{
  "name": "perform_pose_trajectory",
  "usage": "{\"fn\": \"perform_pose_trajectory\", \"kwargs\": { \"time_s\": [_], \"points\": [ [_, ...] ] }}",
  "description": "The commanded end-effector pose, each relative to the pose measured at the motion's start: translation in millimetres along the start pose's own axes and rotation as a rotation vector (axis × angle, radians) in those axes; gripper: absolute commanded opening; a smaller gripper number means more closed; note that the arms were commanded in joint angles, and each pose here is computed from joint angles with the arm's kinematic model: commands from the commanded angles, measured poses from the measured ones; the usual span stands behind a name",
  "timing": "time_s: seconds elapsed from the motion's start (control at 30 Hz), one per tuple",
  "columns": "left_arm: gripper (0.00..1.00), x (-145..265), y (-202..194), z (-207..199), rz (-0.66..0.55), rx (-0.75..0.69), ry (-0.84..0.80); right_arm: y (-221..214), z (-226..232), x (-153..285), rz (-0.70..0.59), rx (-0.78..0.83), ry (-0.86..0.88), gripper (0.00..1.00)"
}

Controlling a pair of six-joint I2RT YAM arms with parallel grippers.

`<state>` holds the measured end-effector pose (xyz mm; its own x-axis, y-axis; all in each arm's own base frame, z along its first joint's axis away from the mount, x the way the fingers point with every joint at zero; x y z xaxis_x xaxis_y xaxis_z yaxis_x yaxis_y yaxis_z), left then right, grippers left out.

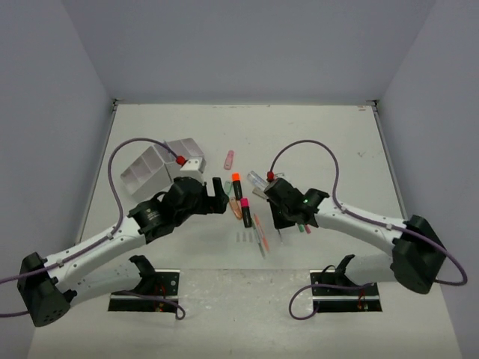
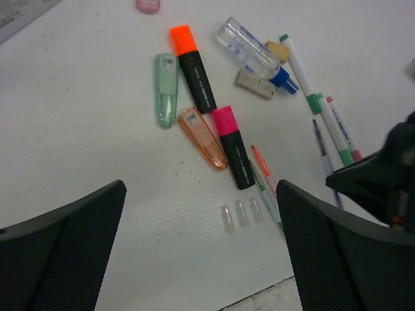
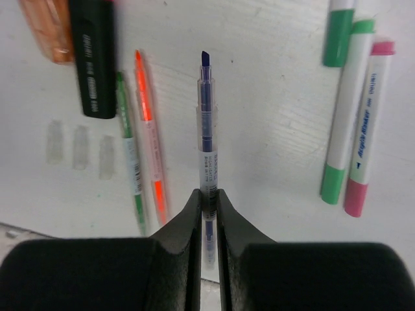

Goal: Sort the stationery into containers
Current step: Pick up the pen from the center of the board, then close the pen cap on the pen.

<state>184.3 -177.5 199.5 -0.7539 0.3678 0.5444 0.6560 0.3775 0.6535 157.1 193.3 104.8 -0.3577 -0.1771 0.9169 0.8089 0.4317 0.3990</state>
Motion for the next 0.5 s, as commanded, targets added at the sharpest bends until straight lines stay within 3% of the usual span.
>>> {"fn": "perform_pose_trajectory", "kwargs": {
  "time_s": [0.0,0.13,0.27,0.37,0.43,0.47],
  "points": [
    [1.00,-14.2,-23.6,-12.0,-0.069,0.110,0.048,13.7,-12.5,52.3,-0.190,-0.065,-0.015,0.00],
    [0.89,-23.9,-55.2,-26.1,-0.072,0.119,0.059,12.6,-20.8,71.1,-0.273,-0.100,-0.021,0.00],
    [0.65,-31.6,-84.8,-40.7,-0.069,0.068,0.097,7.6,-25.5,78.8,-0.305,-0.115,-0.018,0.00],
    [0.55,-37.3,-100.6,-42.8,-0.062,0.041,0.132,2.8,-27.9,77.9,-0.298,-0.117,-0.026,0.00],
    [0.40,-42.4,-108.0,-39.5,-0.064,0.028,0.160,-0.6,-28.5,77.6,-0.297,-0.117,-0.022,0.00],
    [0.39,-44.2,-110.5,-37.2,-0.066,0.025,0.174,-1.6,-28.7,77.6,-0.298,-0.116,-0.021,0.00]
  ]
}}
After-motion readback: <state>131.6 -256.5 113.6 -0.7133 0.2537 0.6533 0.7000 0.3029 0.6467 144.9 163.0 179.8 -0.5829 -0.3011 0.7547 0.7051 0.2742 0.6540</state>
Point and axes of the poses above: each gripper's point midway between its finger pads, its own x axis back along the fingers, its own z axis along the line the jaws close on, y = z × x, the point moved 6 cm from there along x, back along the fingers, and after that the axes turned 14 degrees about x, right-handed, at the moved point
